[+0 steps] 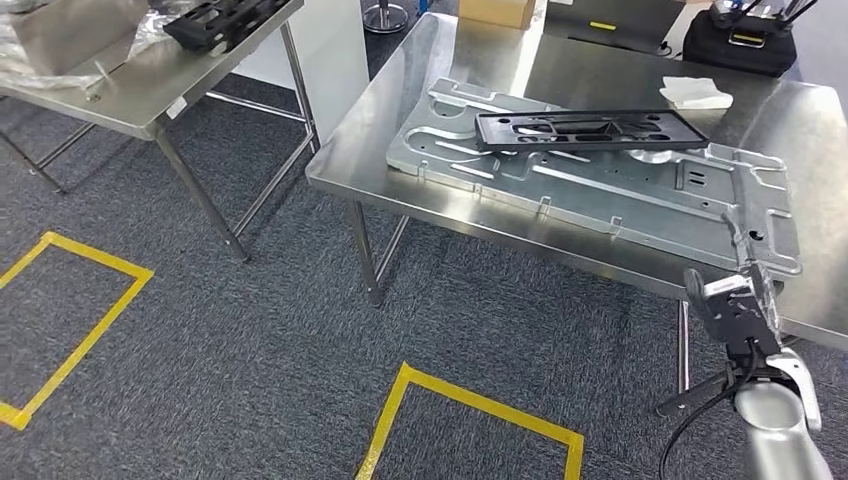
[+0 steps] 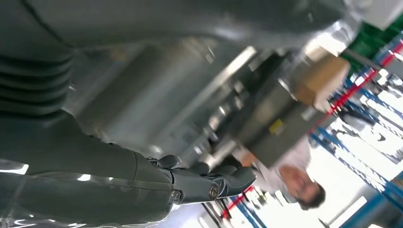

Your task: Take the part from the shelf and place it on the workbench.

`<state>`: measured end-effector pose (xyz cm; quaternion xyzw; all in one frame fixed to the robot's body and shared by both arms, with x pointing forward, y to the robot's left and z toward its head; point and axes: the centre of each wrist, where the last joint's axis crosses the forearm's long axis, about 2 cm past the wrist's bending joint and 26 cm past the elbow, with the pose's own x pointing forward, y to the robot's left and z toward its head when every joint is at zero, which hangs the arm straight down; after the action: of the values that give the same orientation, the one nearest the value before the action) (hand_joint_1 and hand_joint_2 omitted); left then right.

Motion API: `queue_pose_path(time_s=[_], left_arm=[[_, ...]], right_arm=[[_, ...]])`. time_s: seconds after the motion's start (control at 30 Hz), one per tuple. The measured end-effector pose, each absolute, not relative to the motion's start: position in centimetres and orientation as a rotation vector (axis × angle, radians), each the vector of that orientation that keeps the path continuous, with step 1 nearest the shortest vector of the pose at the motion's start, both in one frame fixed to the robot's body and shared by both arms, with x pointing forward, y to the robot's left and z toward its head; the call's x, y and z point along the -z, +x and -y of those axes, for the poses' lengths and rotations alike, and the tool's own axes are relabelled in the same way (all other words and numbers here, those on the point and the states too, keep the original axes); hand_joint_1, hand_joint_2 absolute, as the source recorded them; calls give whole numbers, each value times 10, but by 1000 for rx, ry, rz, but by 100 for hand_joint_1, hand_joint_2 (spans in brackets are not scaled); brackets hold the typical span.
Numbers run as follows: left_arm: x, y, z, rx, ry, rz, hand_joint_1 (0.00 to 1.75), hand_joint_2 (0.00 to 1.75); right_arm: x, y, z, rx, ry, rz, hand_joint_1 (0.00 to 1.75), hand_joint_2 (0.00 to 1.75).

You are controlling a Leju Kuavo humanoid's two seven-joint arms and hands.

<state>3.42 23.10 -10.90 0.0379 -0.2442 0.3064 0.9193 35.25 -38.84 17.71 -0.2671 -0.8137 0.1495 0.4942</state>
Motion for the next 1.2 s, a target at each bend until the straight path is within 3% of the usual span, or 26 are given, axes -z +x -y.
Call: queue_pose_path(time_s=[0.17,0.5,0.77,1.07,1.2], left_arm=[[108,38,-227,-648,86,498,0,0],[108,37,-228,-646,120,483,0,0],[108,41,-229,-647,128,500,0,0],[108,35,-227,-654,182,482,0,0],[108,33,-225,-659,215,447,0,0]], right_arm=[[-142,344,382,-359,-663,1856,0,0],[14,266,361,-236,-600,1274,0,0],[43,234,343,-287,-552,1039,0,0],[95,125,291,-545,-334,219,0,0],[103,93,284,-559,-270,48,0,0]])
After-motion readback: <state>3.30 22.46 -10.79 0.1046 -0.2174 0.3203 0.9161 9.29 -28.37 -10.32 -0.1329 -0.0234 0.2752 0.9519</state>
